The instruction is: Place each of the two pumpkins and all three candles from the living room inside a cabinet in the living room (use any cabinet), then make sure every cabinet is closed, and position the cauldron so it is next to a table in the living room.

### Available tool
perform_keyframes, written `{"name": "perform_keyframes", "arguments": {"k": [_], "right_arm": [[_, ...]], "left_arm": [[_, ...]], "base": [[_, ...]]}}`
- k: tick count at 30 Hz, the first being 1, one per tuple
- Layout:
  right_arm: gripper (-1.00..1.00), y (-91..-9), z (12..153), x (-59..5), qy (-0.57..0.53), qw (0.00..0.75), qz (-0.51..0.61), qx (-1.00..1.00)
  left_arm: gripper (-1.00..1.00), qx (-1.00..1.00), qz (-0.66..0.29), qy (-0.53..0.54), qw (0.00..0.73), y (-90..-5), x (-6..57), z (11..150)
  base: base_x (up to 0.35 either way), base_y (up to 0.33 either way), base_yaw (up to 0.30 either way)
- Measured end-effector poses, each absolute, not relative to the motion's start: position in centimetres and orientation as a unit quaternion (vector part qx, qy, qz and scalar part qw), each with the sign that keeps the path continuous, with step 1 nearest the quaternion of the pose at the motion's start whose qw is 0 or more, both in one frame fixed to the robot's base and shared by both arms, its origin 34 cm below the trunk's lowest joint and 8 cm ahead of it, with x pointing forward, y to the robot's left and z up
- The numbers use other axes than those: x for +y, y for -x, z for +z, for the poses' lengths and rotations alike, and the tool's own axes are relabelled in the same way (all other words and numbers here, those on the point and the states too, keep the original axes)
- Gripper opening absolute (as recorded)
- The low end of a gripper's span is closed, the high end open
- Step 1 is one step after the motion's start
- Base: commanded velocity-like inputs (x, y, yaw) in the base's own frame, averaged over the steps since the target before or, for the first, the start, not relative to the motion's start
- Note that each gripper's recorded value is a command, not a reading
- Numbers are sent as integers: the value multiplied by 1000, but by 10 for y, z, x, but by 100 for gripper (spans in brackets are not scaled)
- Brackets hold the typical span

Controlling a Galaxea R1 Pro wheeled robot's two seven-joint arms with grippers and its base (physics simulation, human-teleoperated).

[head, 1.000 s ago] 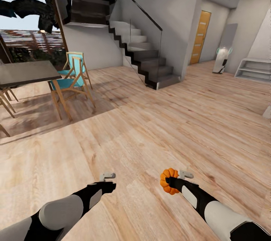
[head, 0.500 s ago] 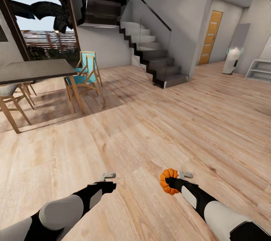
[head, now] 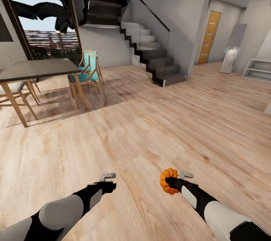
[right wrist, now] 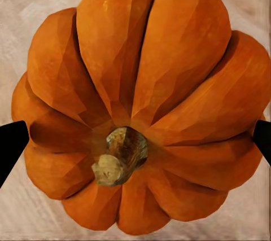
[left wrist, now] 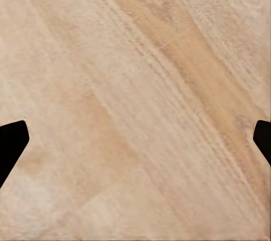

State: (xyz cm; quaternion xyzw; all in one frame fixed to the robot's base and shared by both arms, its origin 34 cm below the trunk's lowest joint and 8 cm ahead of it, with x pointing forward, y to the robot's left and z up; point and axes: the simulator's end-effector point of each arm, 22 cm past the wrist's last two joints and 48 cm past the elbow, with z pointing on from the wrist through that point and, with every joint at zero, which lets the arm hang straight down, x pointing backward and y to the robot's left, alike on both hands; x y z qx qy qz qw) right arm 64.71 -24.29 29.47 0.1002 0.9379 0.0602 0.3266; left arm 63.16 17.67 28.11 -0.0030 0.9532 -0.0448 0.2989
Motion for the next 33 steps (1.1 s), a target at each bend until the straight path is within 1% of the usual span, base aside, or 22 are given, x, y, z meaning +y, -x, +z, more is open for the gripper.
{"name": "perform_keyframes", "arguments": {"k": [11,33], "right_arm": [[-100,-647,295,-242,-98,327,61,938],[-100,-647,295,-243,-98,327,63,938]], "left_arm": [[100,953,-46,4,298,-631,176,281],[100,953,-46,4,298,-631,176,281]], "base": [[-332,0,160],[-332,0,7]]}}
